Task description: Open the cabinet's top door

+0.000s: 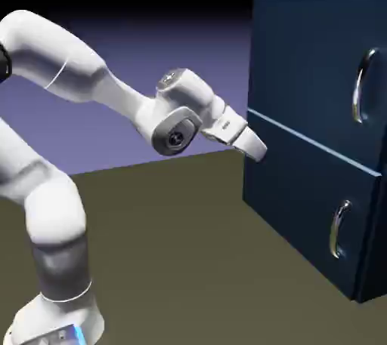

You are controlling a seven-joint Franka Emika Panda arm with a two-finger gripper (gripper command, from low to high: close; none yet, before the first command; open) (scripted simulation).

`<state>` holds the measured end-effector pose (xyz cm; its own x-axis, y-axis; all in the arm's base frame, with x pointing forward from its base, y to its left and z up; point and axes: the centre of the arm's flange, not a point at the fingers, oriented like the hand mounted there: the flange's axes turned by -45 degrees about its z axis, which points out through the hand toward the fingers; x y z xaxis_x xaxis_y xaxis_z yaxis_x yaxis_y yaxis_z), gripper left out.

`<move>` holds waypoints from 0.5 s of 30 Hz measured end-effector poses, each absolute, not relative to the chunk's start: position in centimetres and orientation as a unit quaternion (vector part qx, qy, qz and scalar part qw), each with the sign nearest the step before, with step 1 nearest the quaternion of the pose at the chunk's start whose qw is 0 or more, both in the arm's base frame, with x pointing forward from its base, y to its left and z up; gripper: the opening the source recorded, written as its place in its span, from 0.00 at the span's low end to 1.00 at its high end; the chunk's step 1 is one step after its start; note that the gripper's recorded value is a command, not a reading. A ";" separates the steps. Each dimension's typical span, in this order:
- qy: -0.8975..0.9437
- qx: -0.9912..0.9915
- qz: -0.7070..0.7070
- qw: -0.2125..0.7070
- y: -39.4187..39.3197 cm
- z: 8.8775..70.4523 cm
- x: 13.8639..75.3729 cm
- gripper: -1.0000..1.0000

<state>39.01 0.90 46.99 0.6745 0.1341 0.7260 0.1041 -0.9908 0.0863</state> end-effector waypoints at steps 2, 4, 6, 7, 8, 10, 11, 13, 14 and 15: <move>0.128 0.900 0.414 0.041 1.5 48.9 39.1 0.50; 0.188 0.881 0.428 0.066 2.1 50.8 39.0 0.50; 0.245 0.859 0.441 0.092 2.5 52.6 38.9 0.50; 0.273 0.846 0.446 0.106 2.6 53.4 38.8 0.50; 0.299 0.832 0.451 0.120 2.8 54.3 38.7 0.50; 0.349 0.803 0.460 0.150 2.9 55.9 38.4 0.50; 0.373 0.787 0.463 0.165 3.0 56.7 38.3 0.50; 0.418 0.753 0.468 0.196 2.9 58.2 38.0 0.50; 0.439 0.736 0.470 0.212 2.9 58.9 37.8 0.50; 0.458 0.718 0.471 0.228 2.8 59.6 37.7 0.50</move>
<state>37.65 2.78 59.60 0.1355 0.8736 0.4675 0.4433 -0.4754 0.7599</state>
